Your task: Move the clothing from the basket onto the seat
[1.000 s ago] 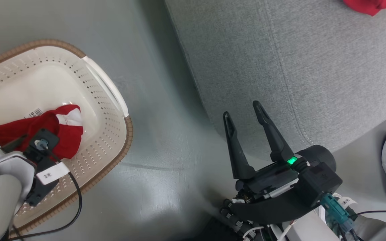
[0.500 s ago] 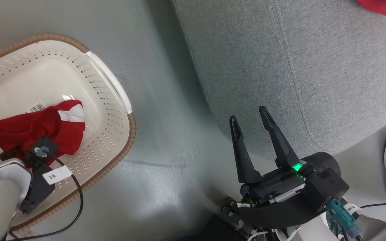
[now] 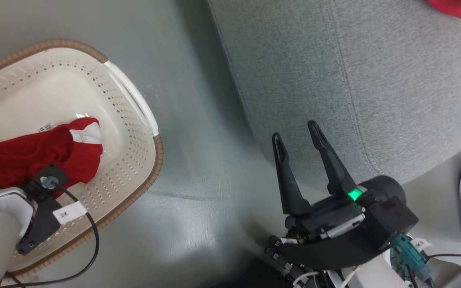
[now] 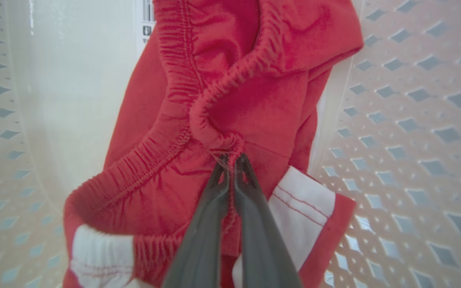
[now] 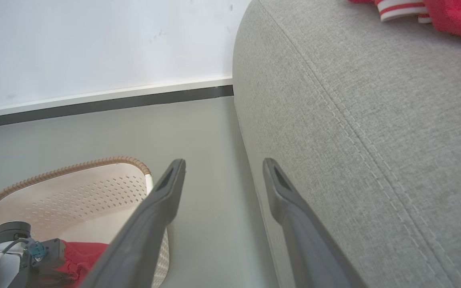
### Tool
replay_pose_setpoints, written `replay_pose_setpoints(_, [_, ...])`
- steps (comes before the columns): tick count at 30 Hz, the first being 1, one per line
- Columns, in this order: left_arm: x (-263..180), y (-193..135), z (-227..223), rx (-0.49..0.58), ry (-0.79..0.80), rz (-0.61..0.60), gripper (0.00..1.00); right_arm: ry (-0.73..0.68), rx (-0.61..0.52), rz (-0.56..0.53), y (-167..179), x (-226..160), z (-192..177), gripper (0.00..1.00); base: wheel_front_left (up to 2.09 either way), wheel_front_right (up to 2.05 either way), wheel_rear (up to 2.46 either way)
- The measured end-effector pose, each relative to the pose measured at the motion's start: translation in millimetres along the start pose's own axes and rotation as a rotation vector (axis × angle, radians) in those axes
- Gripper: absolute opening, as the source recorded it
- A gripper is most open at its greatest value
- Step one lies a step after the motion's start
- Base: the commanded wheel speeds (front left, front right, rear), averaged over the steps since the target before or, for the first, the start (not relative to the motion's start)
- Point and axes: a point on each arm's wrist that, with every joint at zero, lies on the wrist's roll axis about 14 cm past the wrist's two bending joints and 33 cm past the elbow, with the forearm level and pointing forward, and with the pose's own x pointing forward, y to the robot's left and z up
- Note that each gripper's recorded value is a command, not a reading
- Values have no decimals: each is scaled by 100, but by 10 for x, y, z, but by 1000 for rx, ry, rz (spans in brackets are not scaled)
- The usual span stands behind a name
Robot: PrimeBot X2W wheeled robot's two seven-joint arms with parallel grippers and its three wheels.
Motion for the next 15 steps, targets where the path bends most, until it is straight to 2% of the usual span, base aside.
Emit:
replay_pose_setpoints(9, [-121, 83, 301, -25, -144, 20, 0, -85, -2, 25, 21, 90, 307, 100, 0, 0, 0])
replay_pose_setpoints(15, [-320, -83, 893, -15, -328, 1, 0, -144, -22, -13, -137, 84, 547, 100, 0, 0, 0])
